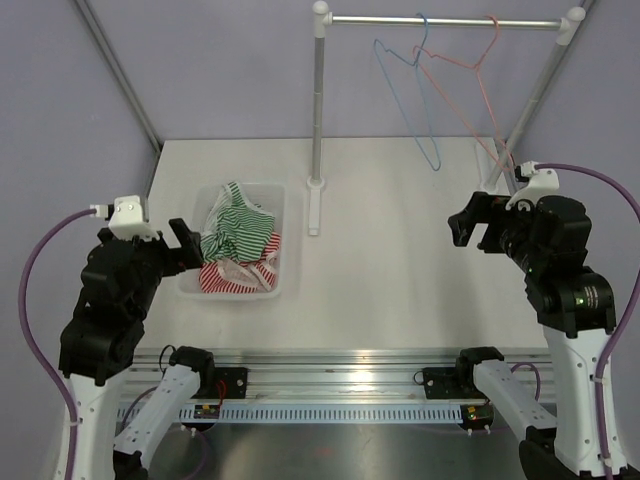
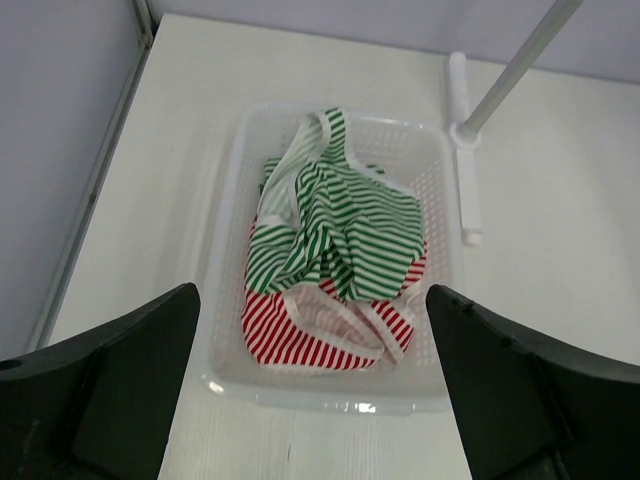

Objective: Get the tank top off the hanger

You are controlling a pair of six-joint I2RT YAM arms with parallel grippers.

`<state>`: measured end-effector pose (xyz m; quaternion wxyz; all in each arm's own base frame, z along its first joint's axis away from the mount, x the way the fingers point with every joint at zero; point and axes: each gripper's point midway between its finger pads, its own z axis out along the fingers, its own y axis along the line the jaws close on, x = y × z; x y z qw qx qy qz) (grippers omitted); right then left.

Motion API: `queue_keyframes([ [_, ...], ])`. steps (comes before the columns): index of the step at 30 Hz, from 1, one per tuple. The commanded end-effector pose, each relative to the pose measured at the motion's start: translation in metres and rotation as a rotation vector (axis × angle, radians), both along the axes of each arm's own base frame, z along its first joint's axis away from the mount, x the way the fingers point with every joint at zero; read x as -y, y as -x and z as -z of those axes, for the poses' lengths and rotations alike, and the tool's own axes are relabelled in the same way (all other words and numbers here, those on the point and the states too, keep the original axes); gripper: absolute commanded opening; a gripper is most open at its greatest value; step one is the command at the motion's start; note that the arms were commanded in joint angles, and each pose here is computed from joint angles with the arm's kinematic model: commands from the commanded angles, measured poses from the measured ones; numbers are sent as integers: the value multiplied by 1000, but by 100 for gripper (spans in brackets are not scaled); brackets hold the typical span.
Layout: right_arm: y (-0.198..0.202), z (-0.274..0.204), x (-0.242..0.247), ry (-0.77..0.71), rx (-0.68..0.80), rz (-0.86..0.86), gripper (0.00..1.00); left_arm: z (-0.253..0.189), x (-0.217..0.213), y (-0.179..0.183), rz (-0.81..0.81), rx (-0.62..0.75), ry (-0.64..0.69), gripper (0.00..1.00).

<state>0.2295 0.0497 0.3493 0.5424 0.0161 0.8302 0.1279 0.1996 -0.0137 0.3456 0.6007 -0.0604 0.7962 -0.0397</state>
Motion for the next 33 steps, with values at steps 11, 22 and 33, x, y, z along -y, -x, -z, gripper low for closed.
queue_keyframes([
  [11,19,17,16,87,58,43,100,19,-6,33,33,106,-26,99],
  [22,21,21,25,129,71,73,100,41,9,29,138,99,-74,99],
  [33,14,21,13,81,58,42,100,38,8,27,124,106,-61,99],
])
